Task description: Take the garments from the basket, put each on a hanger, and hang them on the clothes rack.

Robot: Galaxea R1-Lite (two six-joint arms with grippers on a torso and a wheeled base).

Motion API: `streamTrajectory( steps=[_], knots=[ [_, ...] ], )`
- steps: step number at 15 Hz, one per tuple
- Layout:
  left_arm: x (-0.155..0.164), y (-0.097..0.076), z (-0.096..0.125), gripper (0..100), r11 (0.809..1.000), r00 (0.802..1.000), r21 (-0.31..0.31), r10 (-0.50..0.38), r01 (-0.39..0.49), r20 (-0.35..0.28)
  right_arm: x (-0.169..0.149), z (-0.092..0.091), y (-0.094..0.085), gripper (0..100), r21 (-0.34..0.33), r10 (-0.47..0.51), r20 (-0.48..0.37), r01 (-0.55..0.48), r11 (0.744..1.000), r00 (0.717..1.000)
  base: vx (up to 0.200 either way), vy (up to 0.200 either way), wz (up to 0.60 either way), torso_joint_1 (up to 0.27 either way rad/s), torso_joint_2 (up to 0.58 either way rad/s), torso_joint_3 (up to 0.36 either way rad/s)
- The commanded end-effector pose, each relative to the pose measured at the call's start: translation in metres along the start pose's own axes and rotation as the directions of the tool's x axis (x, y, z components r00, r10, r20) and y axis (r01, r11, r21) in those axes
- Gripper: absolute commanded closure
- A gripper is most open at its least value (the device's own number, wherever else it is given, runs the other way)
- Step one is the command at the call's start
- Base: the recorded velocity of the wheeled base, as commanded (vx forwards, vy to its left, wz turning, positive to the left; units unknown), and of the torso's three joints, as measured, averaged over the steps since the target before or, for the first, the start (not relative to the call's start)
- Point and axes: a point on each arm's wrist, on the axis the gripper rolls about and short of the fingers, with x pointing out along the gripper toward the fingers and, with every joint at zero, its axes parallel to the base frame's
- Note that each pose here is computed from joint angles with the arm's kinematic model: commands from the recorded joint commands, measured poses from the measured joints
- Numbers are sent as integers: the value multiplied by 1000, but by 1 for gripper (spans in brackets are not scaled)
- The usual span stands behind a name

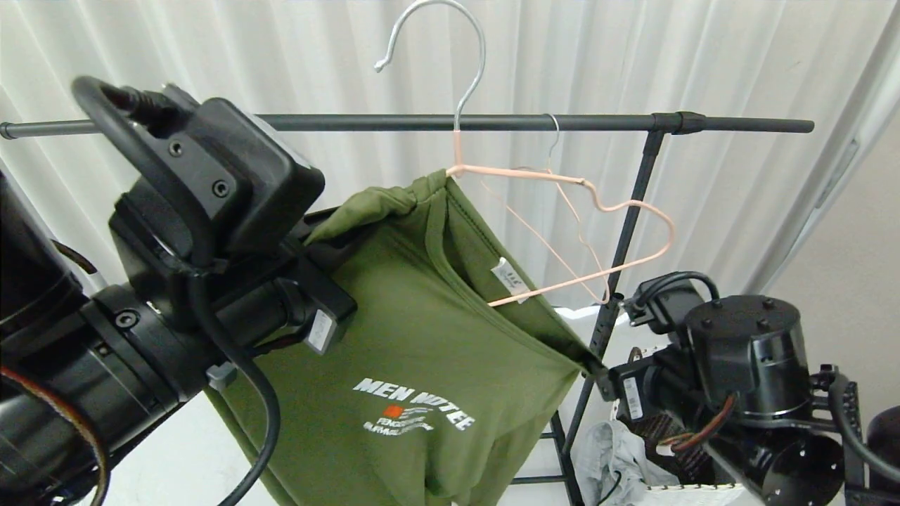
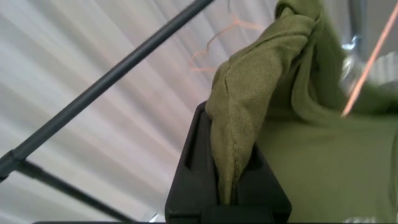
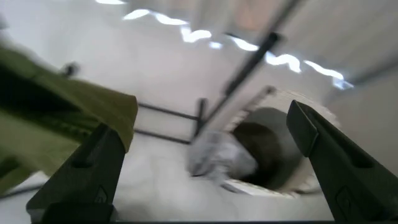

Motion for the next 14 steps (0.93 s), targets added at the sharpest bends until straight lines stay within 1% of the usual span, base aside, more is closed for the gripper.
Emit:
streamTrajectory(
  steps=[1, 3, 4, 6, 8, 10, 12, 14],
  knots=[
    [-4, 1, -10, 100, 1000, 999, 27, 13, -12, -35, 6, 13, -40, 0, 78, -139, 22, 136, 988, 990, 0, 0, 0, 0, 0, 0],
    [-8, -2, -23, 100, 998, 997, 62, 8, -3, -77, -1, 21, -56, 0, 121, -171, 51, 164, 979, 984, 0, 0, 0, 0, 0, 0],
    [-11, -4, -28, 100, 997, 995, 71, 0, 7, -95, -7, 24, -59, 0, 131, -172, 65, 163, 978, 983, 0, 0, 0, 0, 0, 0],
    [-17, -7, -38, 100, 997, 992, 77, -8, 18, -124, -18, 28, -65, 0, 122, -172, 87, 160, 979, 981, 0, 0, 0, 0, 0, 0],
    [-23, -11, -47, 100, 996, 988, 86, -24, 37, -153, -25, 32, -69, 0, 125, -171, 100, 158, 980, 980, 0, 0, 0, 0, 0, 0],
    [-27, -13, -57, 100, 991, 982, 123, -26, 49, -186, -29, 34, -71, 0, 124, -171, 113, 157, 980, 979, 0, 0, 0, 0, 0, 0],
    [-31, -17, -67, 100, 989, 974, 131, -36, 67, -221, -34, 39, -74, 0, 137, -173, 134, 154, 979, 976, 0, 0, 0, 0, 0, 0],
    [-32, -20, -72, 100, 987, 970, 136, -49, 83, -239, -42, 42, -73, 0, 138, -152, 156, 131, 982, 976, 0, 0, 0, 0, 0, 0]
  ],
)
